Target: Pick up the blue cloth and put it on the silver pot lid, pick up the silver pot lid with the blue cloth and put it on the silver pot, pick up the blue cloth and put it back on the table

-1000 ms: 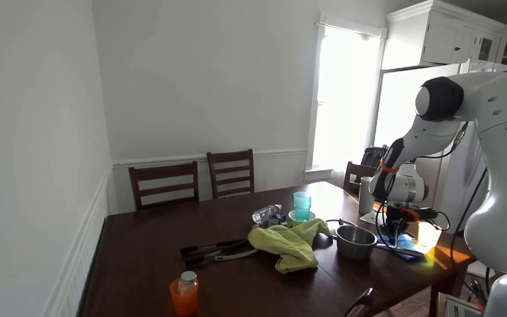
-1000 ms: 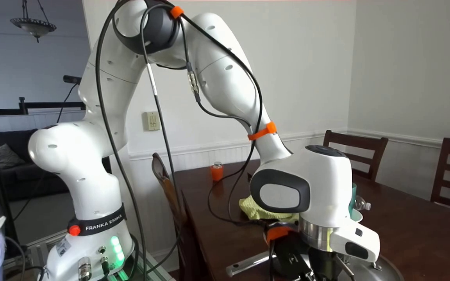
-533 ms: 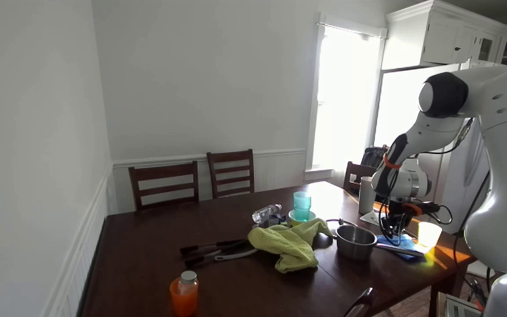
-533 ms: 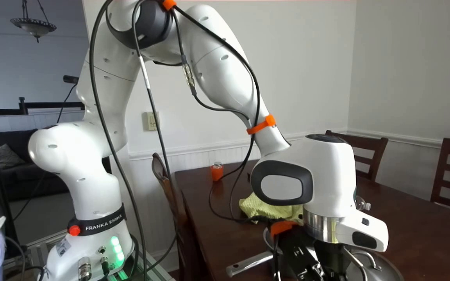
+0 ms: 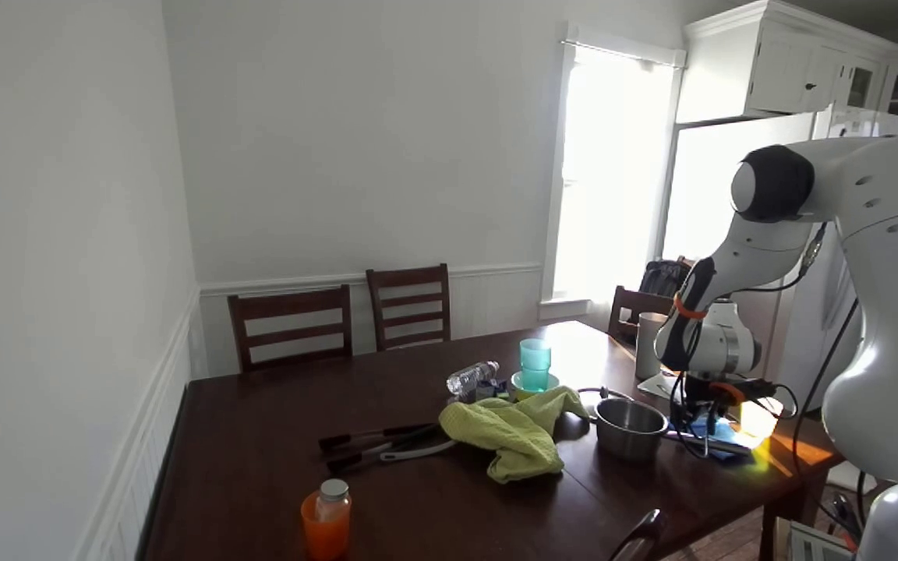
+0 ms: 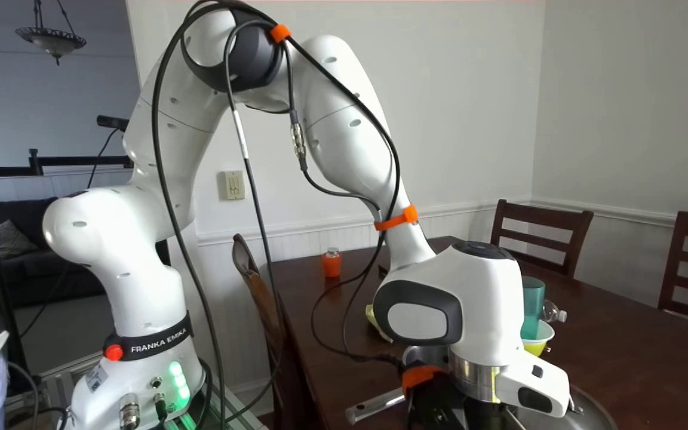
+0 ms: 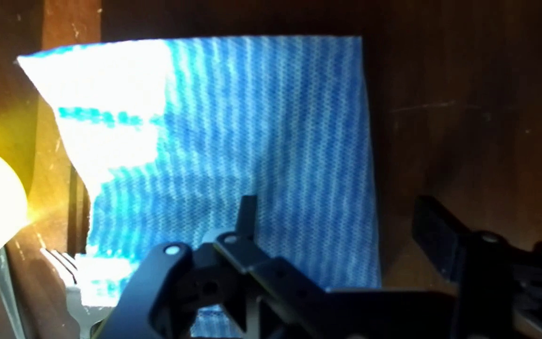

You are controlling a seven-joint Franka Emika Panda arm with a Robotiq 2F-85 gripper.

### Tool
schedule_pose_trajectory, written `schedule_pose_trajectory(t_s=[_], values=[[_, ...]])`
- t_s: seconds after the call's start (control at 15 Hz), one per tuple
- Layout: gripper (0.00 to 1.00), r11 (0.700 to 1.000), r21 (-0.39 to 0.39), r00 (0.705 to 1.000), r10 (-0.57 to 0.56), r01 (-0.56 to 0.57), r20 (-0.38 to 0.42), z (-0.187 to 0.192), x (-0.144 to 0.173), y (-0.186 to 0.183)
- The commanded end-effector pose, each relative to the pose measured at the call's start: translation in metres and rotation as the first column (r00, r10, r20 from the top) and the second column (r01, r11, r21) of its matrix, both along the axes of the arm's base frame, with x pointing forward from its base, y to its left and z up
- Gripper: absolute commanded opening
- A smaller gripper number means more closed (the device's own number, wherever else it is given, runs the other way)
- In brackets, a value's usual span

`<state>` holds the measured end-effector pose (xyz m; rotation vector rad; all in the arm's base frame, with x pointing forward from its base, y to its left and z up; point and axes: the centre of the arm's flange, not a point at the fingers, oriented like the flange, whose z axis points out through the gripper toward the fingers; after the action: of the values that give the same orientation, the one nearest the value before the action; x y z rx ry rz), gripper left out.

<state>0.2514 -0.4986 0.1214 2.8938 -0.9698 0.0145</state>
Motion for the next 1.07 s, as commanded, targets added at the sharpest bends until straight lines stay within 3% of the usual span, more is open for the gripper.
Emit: schedule_pose_trajectory(t_s=[0.0,0.53,1.0], values=[[0.54,1.000,-0.002,1.000,-0.024,0.024,0.019,-0.006,-0.001,0.001],[0.01,0.998,-0.044,0.997,-0.045,0.048,0.065,0.048,0.003,-0.012],[0.00,0.989,-0.076,0.982,-0.112,0.125,0.154,0.108,0.019,-0.045]])
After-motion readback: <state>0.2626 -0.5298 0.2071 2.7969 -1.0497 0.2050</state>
